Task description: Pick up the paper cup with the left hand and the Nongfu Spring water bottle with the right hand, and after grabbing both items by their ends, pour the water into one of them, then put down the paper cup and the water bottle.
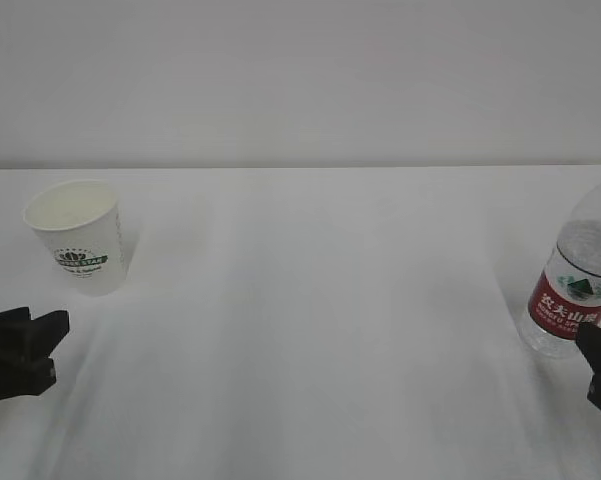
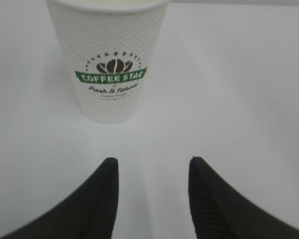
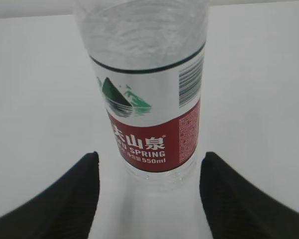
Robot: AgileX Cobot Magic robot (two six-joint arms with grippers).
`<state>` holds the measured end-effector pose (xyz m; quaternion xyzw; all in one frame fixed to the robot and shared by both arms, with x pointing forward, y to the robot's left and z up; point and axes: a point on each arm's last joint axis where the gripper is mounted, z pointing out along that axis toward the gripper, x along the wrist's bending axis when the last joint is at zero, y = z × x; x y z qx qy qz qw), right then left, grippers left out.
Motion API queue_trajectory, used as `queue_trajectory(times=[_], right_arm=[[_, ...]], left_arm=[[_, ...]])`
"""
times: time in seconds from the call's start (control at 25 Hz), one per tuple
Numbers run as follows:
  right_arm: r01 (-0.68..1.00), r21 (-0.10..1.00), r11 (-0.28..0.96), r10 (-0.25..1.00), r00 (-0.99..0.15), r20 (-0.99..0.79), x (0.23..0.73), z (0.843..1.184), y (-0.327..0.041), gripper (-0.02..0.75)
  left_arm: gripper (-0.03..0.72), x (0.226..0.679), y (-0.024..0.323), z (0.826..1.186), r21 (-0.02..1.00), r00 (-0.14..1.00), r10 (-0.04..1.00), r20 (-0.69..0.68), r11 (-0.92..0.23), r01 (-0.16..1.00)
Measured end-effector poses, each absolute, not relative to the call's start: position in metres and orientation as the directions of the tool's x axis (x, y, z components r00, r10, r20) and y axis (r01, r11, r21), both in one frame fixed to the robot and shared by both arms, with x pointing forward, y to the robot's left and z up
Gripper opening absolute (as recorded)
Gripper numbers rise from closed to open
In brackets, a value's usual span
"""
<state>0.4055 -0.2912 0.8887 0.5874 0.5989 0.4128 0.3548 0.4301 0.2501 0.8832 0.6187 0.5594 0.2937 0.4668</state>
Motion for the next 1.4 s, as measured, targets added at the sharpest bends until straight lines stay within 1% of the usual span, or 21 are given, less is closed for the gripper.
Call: queue_trajectory(times=[0.28, 0.56, 0.84, 1.16, 1.28, 1.4], right_arm=[[0.405, 0.913, 0.044, 0.994, -0.107, 0.000, 0.405, 0.889, -0.289, 0.479], [0.353, 0.934, 0.047, 0.993, -0.114, -0.007, 0.415, 0.896, -0.289, 0.479], [0.351, 0.935, 0.047, 0.993, -0.114, -0.007, 0.416, 0.897, -0.289, 0.479], [0.351, 0.935, 0.047, 0.993, -0.114, -0.007, 0.416, 0.897, -0.289, 0.479], [0.351, 0.935, 0.047, 0.993, -0.114, -0.007, 0.416, 0.897, -0.289, 0.501], [0.356, 0.934, 0.041, 0.993, -0.116, 0.000, 0.415, 0.896, -0.288, 0.550]], left_arm=[[0.335, 0.432, 0.249, 0.891, 0.923, 0.208, 0.965, -0.161, 0.072, 0.379], [0.335, 0.432, 0.250, 0.893, 0.925, 0.208, 0.965, -0.161, 0.075, 0.372], [0.335, 0.434, 0.256, 0.893, 0.924, 0.135, 0.977, -0.166, 0.107, 0.366], [0.335, 0.434, 0.256, 0.893, 0.924, 0.131, 0.977, -0.167, 0.108, 0.366], [0.338, 0.434, 0.256, 0.893, 0.924, 0.137, 0.977, -0.166, 0.106, 0.366], [0.371, 0.434, 0.255, 0.893, 0.924, 0.137, 0.976, -0.166, 0.106, 0.367]])
